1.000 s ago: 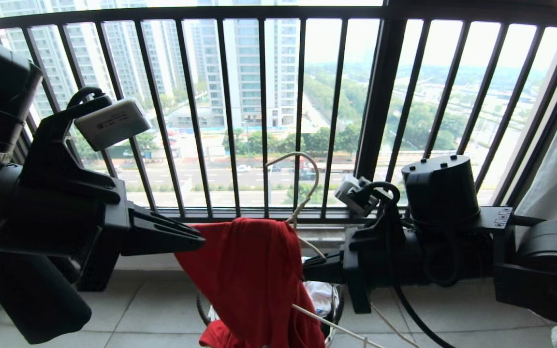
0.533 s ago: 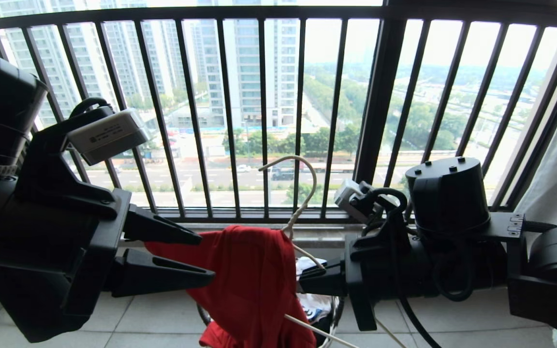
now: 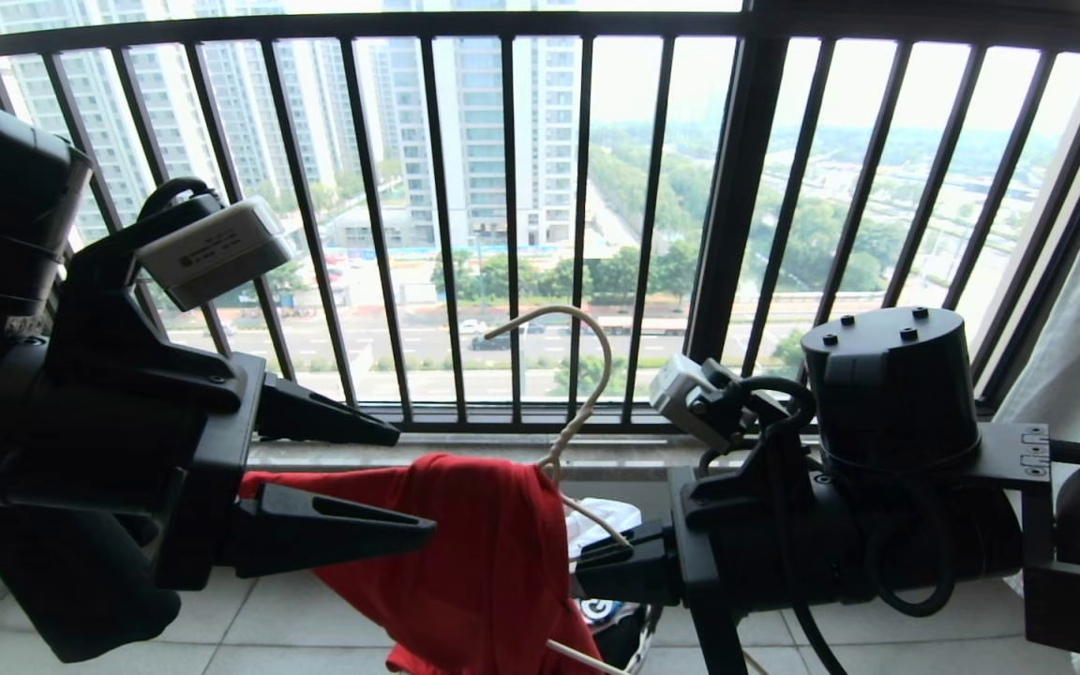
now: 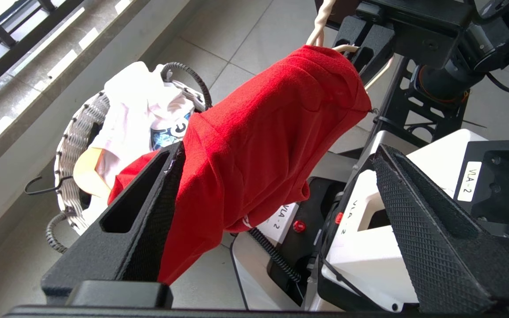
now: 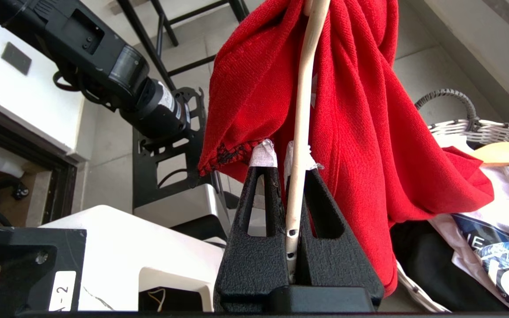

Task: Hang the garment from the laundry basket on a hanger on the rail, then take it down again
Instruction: Hang the clothes on the clothes rack

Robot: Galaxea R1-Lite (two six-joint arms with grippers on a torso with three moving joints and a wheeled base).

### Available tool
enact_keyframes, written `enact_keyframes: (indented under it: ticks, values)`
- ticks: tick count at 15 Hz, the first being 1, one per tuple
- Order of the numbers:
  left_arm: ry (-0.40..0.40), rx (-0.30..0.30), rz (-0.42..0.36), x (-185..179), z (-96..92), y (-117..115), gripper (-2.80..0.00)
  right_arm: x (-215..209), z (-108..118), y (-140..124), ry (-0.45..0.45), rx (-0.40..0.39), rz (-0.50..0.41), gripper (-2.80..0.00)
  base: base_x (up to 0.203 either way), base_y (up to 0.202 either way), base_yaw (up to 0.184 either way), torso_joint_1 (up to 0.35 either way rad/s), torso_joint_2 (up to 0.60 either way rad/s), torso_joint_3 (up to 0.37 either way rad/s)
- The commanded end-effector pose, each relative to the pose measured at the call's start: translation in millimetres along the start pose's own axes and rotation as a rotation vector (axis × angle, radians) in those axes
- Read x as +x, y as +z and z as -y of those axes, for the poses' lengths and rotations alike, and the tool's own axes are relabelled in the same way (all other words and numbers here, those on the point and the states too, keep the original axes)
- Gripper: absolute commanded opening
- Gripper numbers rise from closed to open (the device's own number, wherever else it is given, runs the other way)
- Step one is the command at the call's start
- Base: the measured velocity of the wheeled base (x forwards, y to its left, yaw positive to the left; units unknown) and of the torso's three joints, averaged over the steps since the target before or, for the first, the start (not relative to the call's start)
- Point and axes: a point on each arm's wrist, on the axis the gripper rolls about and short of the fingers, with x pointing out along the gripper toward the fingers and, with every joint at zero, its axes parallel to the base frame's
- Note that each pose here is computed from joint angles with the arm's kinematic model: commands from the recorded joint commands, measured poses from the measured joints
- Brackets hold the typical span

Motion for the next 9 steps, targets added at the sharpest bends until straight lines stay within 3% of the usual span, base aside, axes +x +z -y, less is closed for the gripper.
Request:
enact_keyframes:
  ticks: [1,9]
  values:
    - [-0.01,0.003,-0.009,8.5,-6.6,2.7,0.0,0.0,-0.7,1.0,0.005,-0.004,0.005,-2.8,0.0,0.0,0.0,0.0,0.0,0.0]
    - [-0.047,0.055,-0.065,48.5,-37.6,6.4,0.0,-6.2,-2.3,4.4,-0.006,-0.014,0.023,-2.8,0.0,0.0,0.0,0.0,0.0,0.0]
